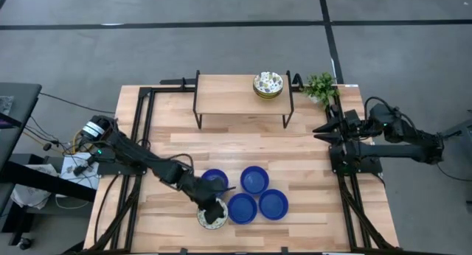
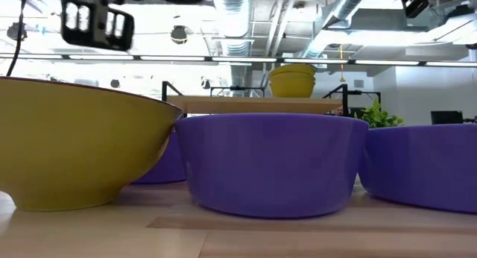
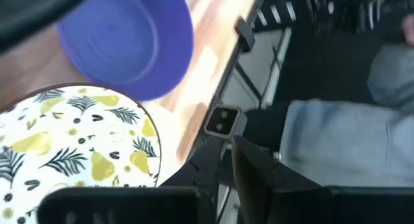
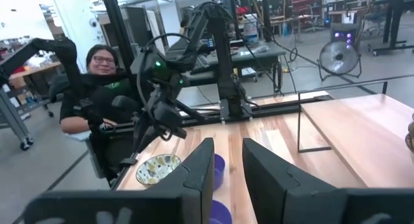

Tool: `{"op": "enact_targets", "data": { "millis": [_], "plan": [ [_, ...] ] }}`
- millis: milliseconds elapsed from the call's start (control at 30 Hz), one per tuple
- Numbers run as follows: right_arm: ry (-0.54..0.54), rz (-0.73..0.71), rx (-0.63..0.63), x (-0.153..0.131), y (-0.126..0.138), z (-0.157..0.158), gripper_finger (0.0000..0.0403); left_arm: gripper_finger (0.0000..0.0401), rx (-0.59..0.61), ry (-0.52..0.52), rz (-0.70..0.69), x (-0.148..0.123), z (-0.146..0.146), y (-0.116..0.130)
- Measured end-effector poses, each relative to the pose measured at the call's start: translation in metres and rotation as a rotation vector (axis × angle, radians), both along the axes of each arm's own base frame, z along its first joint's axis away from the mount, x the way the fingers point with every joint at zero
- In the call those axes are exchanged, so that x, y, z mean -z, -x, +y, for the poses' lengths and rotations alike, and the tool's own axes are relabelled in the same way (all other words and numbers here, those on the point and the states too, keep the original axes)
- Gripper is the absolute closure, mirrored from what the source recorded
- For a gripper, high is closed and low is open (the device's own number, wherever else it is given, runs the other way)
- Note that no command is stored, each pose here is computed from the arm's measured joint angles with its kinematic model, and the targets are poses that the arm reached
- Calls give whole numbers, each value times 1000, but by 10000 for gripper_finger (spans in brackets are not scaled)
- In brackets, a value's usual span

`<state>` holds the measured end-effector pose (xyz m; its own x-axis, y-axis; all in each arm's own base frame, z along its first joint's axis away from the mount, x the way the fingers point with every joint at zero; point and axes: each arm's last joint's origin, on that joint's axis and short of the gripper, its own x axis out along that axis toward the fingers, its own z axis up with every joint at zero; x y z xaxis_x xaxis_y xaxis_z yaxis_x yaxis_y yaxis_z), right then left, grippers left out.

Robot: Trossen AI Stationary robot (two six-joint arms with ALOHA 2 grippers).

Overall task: Pick & Place Mini bowls
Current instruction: Stack the yellow bowl on top of the yellow bowl on the shelf

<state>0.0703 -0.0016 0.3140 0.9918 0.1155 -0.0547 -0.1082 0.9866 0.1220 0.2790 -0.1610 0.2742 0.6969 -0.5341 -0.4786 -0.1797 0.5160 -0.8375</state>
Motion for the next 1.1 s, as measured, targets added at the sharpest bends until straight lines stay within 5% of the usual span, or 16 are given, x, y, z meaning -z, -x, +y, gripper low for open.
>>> {"op": "enact_targets", "data": {
  "millis": [1100],
  "plan": [
    [0,22,-5,2,0,0,333,352,-164,10,-41,-4,8,-7]
  ]
}}
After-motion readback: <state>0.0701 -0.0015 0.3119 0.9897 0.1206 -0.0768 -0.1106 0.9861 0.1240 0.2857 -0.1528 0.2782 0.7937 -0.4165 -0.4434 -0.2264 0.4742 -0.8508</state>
